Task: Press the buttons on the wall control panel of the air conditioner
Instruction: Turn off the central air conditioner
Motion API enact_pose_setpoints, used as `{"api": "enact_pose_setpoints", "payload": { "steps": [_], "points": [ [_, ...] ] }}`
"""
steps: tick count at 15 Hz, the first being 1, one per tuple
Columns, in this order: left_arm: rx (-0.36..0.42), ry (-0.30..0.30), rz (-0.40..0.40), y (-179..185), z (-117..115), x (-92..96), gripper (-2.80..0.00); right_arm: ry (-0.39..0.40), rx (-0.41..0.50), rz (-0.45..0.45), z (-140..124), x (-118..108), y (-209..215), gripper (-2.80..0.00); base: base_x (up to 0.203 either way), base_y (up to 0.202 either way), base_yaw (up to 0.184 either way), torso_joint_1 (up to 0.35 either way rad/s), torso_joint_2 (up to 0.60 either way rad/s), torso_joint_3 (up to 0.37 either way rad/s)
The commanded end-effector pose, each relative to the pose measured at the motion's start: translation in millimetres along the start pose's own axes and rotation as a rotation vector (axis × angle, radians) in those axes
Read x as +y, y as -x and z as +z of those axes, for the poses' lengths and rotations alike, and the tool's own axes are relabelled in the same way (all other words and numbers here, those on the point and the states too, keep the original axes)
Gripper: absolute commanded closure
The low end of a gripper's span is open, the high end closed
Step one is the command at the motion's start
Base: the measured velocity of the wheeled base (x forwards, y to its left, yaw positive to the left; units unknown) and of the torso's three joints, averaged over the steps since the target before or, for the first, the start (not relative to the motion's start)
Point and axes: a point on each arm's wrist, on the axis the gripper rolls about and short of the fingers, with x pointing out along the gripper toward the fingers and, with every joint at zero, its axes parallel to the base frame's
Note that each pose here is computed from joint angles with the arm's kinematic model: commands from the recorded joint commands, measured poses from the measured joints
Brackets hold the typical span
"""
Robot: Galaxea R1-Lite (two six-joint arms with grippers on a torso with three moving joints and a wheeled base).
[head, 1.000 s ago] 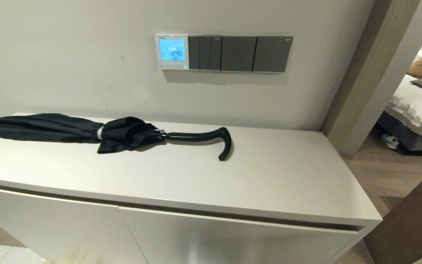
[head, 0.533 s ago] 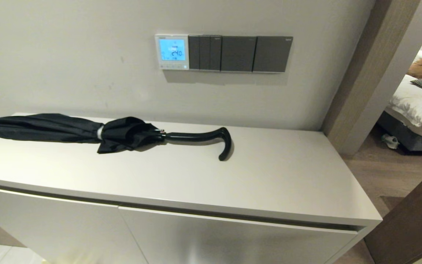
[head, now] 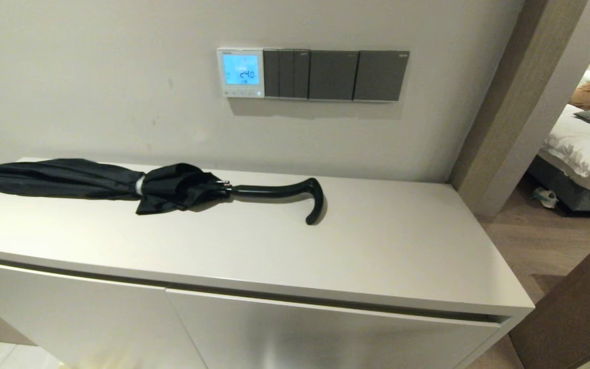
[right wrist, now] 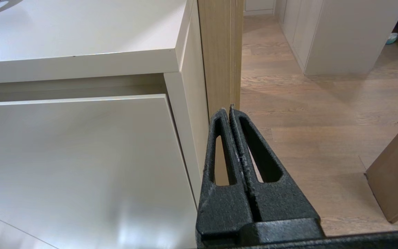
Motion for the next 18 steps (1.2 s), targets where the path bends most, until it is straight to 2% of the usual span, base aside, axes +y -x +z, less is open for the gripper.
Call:
{"api": "enact_pose_setpoints", "payload": {
  "steps": [1, 3, 7, 9, 11, 13, 14, 16, 18],
  "points": [
    [-0.049, -0.001, 0.001, 4.2, 12.8, 0.5, 0.00, 0.000, 0.003, 0.000, -0.8, 0.0, -0.2, 0.00, 0.000, 0.000, 0.000, 0.000, 0.00, 0.000],
    [-0.050, -0.002, -0.003, 4.7, 15.6, 0.5, 0.00, 0.000, 0.004, 0.000, -0.8, 0.0, -0.3, 0.00, 0.000, 0.000, 0.000, 0.000, 0.00, 0.000],
    [-0.091, -0.002, -0.024, 6.3, 74.4, 2.8, 0.00, 0.000, 0.004, 0.000, -0.8, 0.0, -0.3, 0.00, 0.000, 0.000, 0.000, 0.000, 0.00, 0.000],
    [-0.106, -0.001, -0.033, 5.7, 88.7, 3.2, 0.00, 0.000, 0.004, 0.000, -0.8, 0.0, -0.3, 0.00, 0.000, 0.000, 0.000, 0.000, 0.00, 0.000],
    [-0.117, 0.000, -0.045, -2.6, 125.5, 4.6, 0.00, 0.000, 0.004, 0.000, -0.8, 0.0, -0.3, 0.00, 0.000, 0.000, 0.000, 0.000, 0.00, 0.000],
    [-0.145, 0.006, -0.058, -5.3, 143.3, 5.2, 0.00, 0.000, 0.004, 0.000, -0.8, 0.0, -0.3, 0.00, 0.000, 0.000, 0.000, 0.000, 0.00, 0.000],
    [-0.165, 0.017, -0.068, -9.3, 157.0, 5.6, 0.00, 0.000, 0.004, 0.000, -0.8, 0.0, -0.3, 0.00, 0.000, 0.000, 0.000, 0.000, 0.00, 0.000],
    [-0.140, 0.054, -0.101, -36.0, 186.5, 6.3, 0.00, 0.000, 0.004, 0.000, -0.8, 0.0, -0.3, 0.00, 0.000, 0.000, 0.000, 0.000, 0.00, 0.000],
    [-0.100, 0.134, -0.170, -77.5, 221.9, 6.5, 0.00, 0.000, 0.003, 0.000, -0.8, 0.0, -0.2, 0.00, 0.000, 0.000, 0.000, 0.000, 0.00, 0.000]
  ]
}}
